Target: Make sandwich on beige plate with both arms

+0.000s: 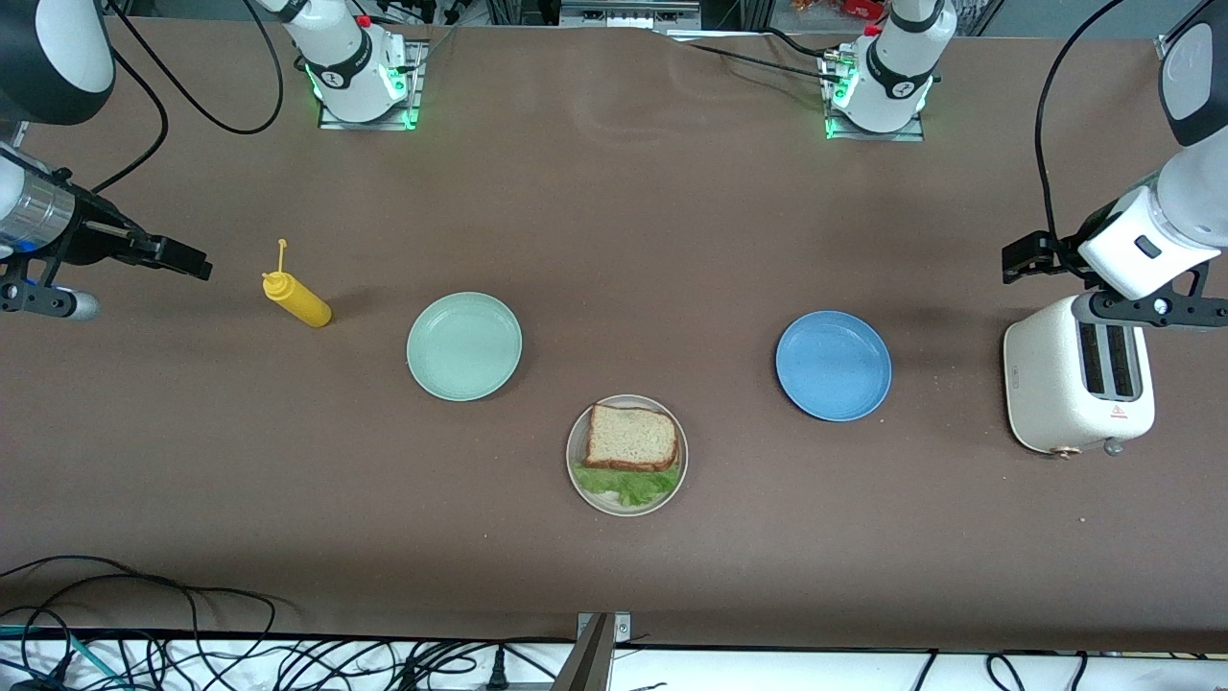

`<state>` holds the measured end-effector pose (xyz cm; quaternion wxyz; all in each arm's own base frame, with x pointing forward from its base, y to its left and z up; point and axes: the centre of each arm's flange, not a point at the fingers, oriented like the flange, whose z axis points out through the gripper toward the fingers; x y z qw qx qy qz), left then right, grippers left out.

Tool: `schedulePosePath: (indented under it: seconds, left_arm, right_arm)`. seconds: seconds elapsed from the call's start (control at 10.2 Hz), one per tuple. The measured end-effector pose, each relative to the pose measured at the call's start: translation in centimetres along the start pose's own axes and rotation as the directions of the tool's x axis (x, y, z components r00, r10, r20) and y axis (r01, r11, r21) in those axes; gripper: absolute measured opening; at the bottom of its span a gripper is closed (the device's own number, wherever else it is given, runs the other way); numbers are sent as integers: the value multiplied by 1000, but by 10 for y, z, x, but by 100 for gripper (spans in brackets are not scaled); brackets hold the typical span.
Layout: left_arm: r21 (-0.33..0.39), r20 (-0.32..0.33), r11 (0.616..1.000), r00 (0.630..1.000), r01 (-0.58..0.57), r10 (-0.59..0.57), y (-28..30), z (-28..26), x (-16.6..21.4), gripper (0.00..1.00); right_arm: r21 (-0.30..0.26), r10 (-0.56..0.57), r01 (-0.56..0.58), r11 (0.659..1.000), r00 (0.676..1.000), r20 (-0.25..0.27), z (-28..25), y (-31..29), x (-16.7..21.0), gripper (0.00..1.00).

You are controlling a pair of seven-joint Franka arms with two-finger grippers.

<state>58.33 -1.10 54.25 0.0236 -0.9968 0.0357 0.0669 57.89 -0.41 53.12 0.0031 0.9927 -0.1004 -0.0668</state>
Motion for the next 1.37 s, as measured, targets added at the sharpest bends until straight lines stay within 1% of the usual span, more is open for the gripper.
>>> schedulePosePath:
  seconds: [1.37]
  left_arm:
    - [-14,-6,1000,1000,-1,1,2,-3,1,100]
  right_arm:
    - [5,0,0,1000,1000,1,0,-1,0,100]
